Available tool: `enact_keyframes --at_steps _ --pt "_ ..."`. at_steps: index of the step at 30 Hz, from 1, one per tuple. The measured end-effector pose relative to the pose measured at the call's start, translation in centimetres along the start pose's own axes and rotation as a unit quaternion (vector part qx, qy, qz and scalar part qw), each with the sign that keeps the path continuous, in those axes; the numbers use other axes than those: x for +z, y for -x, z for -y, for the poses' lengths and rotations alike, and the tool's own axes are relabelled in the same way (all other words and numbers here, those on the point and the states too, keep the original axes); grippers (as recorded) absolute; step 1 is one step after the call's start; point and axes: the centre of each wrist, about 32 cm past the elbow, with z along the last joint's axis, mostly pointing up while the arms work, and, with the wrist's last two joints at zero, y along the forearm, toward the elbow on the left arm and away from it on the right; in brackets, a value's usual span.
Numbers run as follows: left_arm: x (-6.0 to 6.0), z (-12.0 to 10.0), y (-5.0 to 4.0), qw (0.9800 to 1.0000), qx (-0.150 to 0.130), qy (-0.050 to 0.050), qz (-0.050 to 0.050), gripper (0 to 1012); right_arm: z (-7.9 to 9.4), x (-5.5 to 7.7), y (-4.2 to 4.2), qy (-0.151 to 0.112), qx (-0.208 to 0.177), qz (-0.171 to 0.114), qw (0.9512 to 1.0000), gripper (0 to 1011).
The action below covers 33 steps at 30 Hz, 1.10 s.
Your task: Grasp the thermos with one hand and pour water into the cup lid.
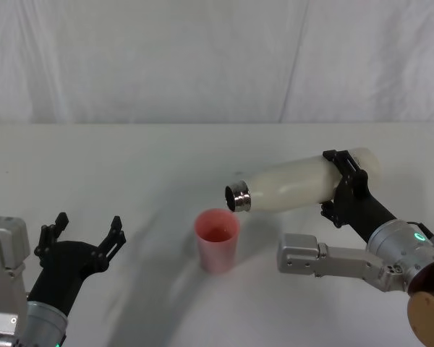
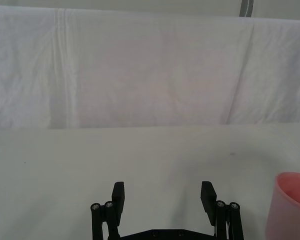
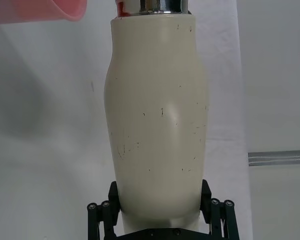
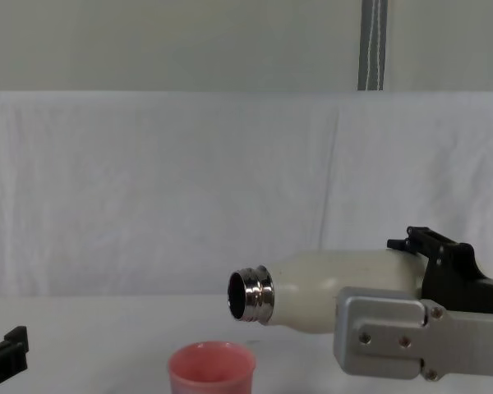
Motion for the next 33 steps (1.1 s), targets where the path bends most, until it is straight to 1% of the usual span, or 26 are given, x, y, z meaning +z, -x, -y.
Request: enact_keyframes --at_steps 14,33 --pt "0.0 0.0 0.0 1.0 0.0 0.0 0.0 1001 0.02 -0.07 0.06 0.0 0.001 0.0 1.0 948" --pt "0.0 0.0 0.0 1.0 0.0 0.0 0.0 1001 -0.02 -0.01 -0.01 -0.002 0.001 0.007 1.0 948"
